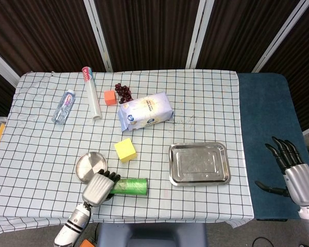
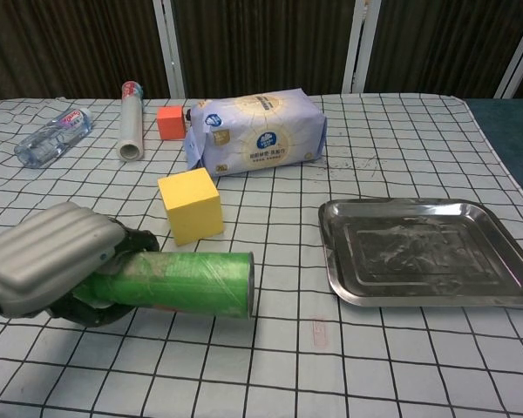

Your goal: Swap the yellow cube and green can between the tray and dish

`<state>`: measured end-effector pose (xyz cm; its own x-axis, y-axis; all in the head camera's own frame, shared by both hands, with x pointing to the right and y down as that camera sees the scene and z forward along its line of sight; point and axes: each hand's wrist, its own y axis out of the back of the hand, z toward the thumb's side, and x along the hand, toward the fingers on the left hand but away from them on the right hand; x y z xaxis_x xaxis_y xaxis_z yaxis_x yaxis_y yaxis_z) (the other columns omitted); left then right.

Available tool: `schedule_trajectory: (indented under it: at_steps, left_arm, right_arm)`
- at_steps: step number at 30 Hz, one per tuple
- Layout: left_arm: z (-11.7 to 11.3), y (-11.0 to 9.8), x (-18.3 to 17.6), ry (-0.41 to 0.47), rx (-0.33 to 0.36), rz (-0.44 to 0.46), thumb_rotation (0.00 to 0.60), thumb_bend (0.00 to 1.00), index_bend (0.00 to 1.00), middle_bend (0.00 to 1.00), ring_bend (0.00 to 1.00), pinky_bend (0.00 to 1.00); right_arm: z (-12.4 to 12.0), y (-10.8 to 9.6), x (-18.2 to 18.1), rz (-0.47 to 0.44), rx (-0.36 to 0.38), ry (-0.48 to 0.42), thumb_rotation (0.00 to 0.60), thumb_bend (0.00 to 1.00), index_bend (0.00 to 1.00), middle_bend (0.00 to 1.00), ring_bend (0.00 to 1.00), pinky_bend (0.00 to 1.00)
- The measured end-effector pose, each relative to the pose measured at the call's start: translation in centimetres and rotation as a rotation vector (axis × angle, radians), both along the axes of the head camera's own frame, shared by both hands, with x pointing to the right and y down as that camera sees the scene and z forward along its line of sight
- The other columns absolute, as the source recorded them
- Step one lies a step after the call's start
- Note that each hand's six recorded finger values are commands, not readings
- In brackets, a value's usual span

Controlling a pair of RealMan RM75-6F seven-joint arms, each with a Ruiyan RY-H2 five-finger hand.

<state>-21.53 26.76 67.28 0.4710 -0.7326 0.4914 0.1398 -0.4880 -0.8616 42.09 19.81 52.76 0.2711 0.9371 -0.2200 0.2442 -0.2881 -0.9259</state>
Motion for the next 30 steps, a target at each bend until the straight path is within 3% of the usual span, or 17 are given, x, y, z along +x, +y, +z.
schedule_trajectory:
  at_steps: [4, 7, 10, 13, 24, 30]
  left_arm:
    - [1.3, 0.1, 1.1, -0.010, -0.009, 0.001, 0.600, 0.50, 0.39, 0.47, 0.46, 0.49]
    - [1.5, 0.0, 1.2, -0.029, 0.006, -0.015, 0.600, 0.48, 0.27, 0.35, 0.36, 0.41]
    - [1.6, 0.0, 1.3, -0.053, 0.008, -0.028, 0.600, 0.45, 0.06, 0.14, 0.16, 0.24]
    - [1.2, 0.3, 1.5, -0.055, -0.010, -0.038, 0.600, 0.41, 0.00, 0.00, 0.01, 0.13]
    - [-2.2, 0.4, 1.5, -0.035, -0.066, -0.049, 0.600, 0.37, 0.00, 0.00, 0.00, 0.11]
    - [-4.2, -2.2, 1.2, -0.008, 0.014, -0.069, 0.600, 0.37, 0.00, 0.00, 0.00, 0.11]
  right_arm:
    - [0.0, -0.1, 0.1, 0.001, -0.005, 0.000, 0.600, 0.08, 0.21, 0.02, 0.00, 0.03]
    - [-0.1, -0.1, 0.1, -0.001, -0.008, -0.007, 0.600, 0.08, 0.21, 0.02, 0.00, 0.03]
    - [-0.2, 0.0, 0.0, -0.001, -0.003, -0.012, 0.600, 0.08, 0.21, 0.02, 0.00, 0.03]
    - [-0.1, 0.0, 0.1, 0.002, -0.004, -0.009, 0.600, 0.08, 0.21, 0.02, 0.00, 0.03]
    - [-0.1, -0.1, 0.1, 0.003, -0.008, -0.011, 0.600, 0.08, 0.21, 0.02, 0.00, 0.03]
    - [0.1, 0.1, -0.1, -0.006, -0.017, -0.010, 0.600, 0.08, 0.22, 0.02, 0.00, 0.03]
